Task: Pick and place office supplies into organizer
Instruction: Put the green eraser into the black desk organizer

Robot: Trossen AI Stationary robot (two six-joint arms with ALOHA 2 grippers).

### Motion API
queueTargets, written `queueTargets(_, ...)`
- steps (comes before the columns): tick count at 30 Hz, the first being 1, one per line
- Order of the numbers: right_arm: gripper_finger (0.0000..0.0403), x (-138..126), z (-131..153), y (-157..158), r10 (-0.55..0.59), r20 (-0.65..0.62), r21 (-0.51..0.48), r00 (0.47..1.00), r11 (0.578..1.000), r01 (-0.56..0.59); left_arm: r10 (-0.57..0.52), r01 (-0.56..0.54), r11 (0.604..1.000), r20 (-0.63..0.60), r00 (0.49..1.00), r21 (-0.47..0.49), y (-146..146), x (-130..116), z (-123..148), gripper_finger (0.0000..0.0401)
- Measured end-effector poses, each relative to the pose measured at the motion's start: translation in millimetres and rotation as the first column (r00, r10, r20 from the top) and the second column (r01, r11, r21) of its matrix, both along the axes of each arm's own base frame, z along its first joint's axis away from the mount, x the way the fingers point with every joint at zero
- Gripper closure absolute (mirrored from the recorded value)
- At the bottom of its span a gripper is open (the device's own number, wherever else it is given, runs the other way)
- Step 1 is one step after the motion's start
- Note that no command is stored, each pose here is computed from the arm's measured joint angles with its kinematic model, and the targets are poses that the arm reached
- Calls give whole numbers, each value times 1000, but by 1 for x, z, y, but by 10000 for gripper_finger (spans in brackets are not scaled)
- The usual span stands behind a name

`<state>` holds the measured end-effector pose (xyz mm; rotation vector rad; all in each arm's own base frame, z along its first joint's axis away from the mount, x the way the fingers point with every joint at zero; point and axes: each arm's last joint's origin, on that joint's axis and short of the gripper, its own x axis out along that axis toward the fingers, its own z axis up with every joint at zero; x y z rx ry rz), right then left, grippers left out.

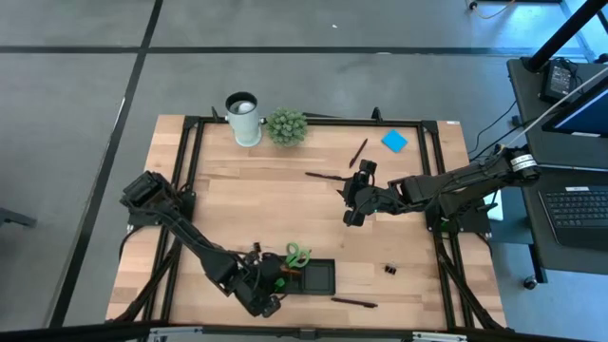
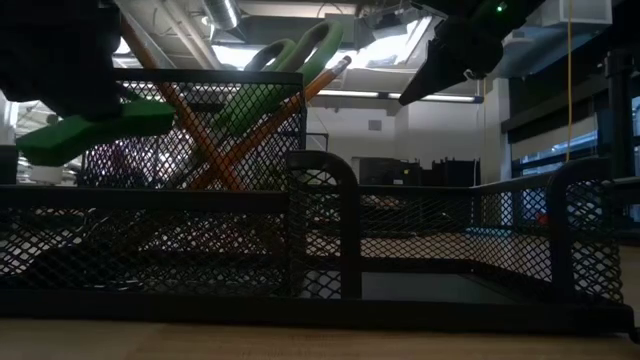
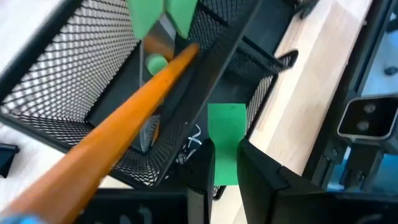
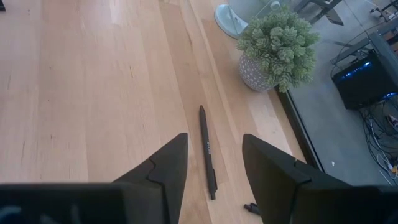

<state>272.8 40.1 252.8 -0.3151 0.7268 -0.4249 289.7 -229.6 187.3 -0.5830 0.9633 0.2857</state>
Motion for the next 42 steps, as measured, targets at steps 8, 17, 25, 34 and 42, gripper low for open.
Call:
queueTargets(8,247,0,0,0,2,-2,-2,1000,1000,-2,-5,5,1000,-20,1000,-23,3,3,0,336)
queueTargets(17,247,0,0,0,2,-2,-3,1000,1000,-2,10,-10,1000,-17,1000,-18,7,5,0,334)
queueTargets(25,247,0,0,0,2,-2,-3,1000,1000,-2,12,-13,1000,-16,1000,-20,7,5,0,333)
queueTargets(34,247,0,0,0,3,-2,-3,1000,1000,-3,29,-29,999,-16,999,-29,7,5,0,321)
queueTargets(42,247,0,0,0,3,-2,-3,1000,1000,-3,48,-49,998,-17,999,-41,7,5,0,298)
